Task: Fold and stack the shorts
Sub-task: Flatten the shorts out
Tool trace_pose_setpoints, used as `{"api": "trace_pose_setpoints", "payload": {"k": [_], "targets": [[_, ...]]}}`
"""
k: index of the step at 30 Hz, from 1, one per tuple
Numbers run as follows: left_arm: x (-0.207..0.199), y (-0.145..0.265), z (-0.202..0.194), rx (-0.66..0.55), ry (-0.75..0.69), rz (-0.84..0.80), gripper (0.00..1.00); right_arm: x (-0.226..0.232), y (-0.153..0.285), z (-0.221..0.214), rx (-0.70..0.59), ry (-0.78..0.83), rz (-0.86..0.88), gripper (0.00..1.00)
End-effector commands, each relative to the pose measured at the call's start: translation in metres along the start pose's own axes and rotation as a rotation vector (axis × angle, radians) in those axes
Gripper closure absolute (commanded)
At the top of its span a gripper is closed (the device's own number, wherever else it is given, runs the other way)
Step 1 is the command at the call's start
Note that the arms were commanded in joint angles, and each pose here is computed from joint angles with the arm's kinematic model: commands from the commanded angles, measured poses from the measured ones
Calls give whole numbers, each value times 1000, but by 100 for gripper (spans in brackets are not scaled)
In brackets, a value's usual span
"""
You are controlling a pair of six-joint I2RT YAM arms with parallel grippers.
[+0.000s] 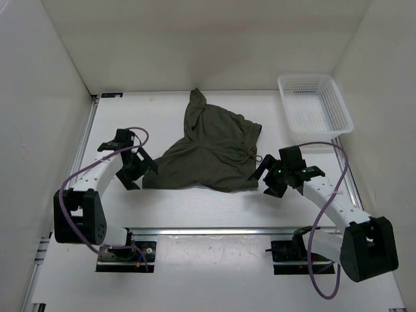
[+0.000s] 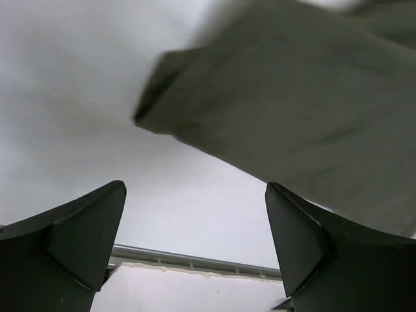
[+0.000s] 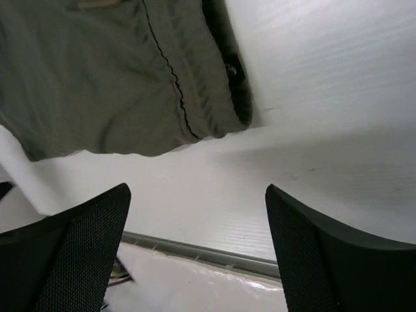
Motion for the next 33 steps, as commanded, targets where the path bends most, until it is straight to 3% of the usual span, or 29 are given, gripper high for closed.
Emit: {"api": "trace_pose_setpoints", "payload": {"k": [1,7,10,11,12,14,15,16,19,22,23,25,26,30,32,33], "targets": [[3,-31,-13,96,98,-59,0,17,-14,-14,114,-120,142,11],[-1,-66,-4,146,127,-51,4,12,-41,-4,92,-126,104,14],[-6,-77,8,156,110,-32,18,15,-55,10,57,-109,73,21],[-8,-80,10,159,110,-30,25,14,-59,12,53,-98,58,24],[-8,-81,13,153,110,-23,47,11,-68,15,56,-103,34,31],[-14,-80,22,131,107,-29,79,16,-74,25,32,-74,28,43],[-16,-79,26,122,96,-36,89,13,-83,27,40,-80,-1,50],[-23,-75,33,108,93,-62,89,20,-84,37,17,-64,-8,69],[-32,-58,51,67,83,-109,89,42,-84,61,-9,-23,-12,100],[-47,-19,91,-33,80,-166,89,67,-67,103,-113,30,9,100],[-63,9,119,-116,50,-218,89,93,-47,131,-179,45,47,100],[-71,42,135,-144,39,-230,89,118,-21,158,-251,88,88,100],[-85,81,160,-244,17,-286,89,141,3,175,-309,111,121,100],[-96,147,168,-338,-22,-340,89,166,58,189,-429,204,175,100],[-92,152,161,-345,-35,-341,89,160,75,180,-453,219,179,100],[-82,146,146,-319,-30,-324,89,142,64,170,-426,210,136,100]]}}
Point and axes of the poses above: each gripper's point midway between its finger pads, its own y axis back along the fingers, its own x axis along the line the jaws close on, z = x × y, the point moved 4 cm from there along y, back along the fingers, and after that the axes turned 2 degrees about -y, right-handed, at the moved point
